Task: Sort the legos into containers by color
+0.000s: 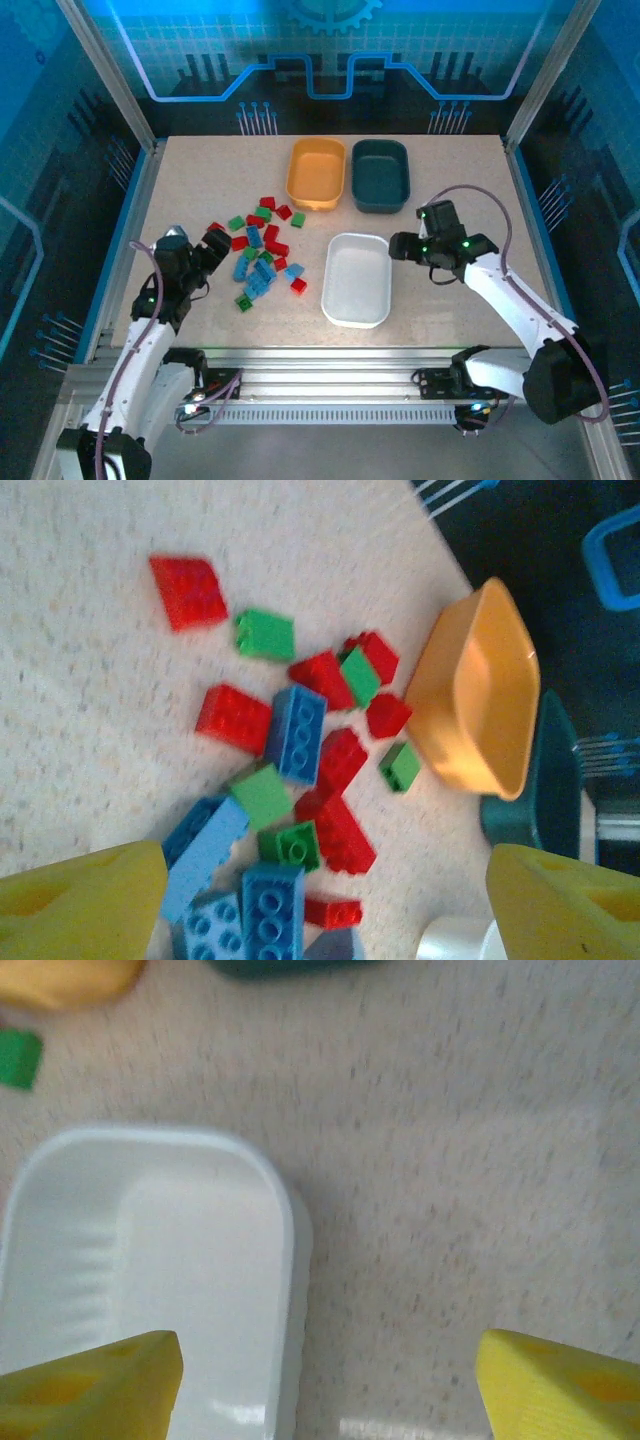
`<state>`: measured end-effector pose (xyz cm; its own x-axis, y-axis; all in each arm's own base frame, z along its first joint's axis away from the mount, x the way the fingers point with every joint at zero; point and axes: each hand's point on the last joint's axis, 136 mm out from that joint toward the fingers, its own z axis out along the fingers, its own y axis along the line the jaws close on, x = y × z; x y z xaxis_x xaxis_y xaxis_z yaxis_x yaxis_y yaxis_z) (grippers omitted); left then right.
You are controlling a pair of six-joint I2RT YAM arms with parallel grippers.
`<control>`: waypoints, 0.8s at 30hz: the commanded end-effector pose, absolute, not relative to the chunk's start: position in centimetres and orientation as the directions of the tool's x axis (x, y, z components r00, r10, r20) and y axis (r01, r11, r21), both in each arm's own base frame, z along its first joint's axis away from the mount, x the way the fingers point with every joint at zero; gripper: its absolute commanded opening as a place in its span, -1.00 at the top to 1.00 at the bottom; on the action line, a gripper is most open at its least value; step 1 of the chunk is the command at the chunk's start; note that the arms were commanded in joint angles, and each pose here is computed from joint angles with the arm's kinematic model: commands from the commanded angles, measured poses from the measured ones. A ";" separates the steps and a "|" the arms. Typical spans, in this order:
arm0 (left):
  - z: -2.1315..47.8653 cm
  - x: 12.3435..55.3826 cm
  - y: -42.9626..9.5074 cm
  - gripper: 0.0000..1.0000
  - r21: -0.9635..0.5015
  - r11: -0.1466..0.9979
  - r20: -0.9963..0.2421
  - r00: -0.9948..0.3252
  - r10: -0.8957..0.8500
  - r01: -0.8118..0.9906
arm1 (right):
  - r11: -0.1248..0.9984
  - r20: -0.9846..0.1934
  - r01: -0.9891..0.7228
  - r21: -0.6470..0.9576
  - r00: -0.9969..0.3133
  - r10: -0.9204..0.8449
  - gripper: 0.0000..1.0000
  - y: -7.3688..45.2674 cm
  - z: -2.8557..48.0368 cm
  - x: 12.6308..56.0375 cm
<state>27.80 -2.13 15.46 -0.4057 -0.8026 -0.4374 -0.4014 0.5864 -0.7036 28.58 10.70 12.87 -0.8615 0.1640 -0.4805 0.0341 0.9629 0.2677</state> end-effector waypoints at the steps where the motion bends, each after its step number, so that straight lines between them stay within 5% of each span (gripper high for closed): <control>1: 13.2 26.6 -4.6 -0.65 -0.703 0.591 -0.344 -0.537 -0.770 -0.396 | 0.964 -0.355 0.035 0.265 -0.926 0.131 -0.45 12.4 9.1 25.6; 7: 12.7 26.6 -5.3 -0.65 -0.707 0.600 -0.343 -0.561 -0.754 -0.374 | 0.962 -0.285 -0.019 0.274 -0.957 0.062 -0.08 14.7 5.9 24.2; 16: 12.5 26.5 -5.7 -0.67 -0.709 0.607 -0.338 -0.582 -0.739 -0.359 | 0.978 -0.309 -0.017 0.209 -0.950 0.049 0.76 14.7 5.4 25.0; 20: 12.5 26.4 -5.8 -0.69 -0.707 0.612 -0.341 -0.588 -0.734 -0.353 | 0.987 -0.319 -0.010 0.163 -0.947 0.043 1.00 14.1 5.6 25.5; 24: 12.8 26.6 -5.7 -0.69 -0.710 0.614 -0.352 -0.581 -0.734 -0.346 | 0.994 -0.377 -0.017 0.104 -0.926 0.024 1.00 13.1 7.9 26.3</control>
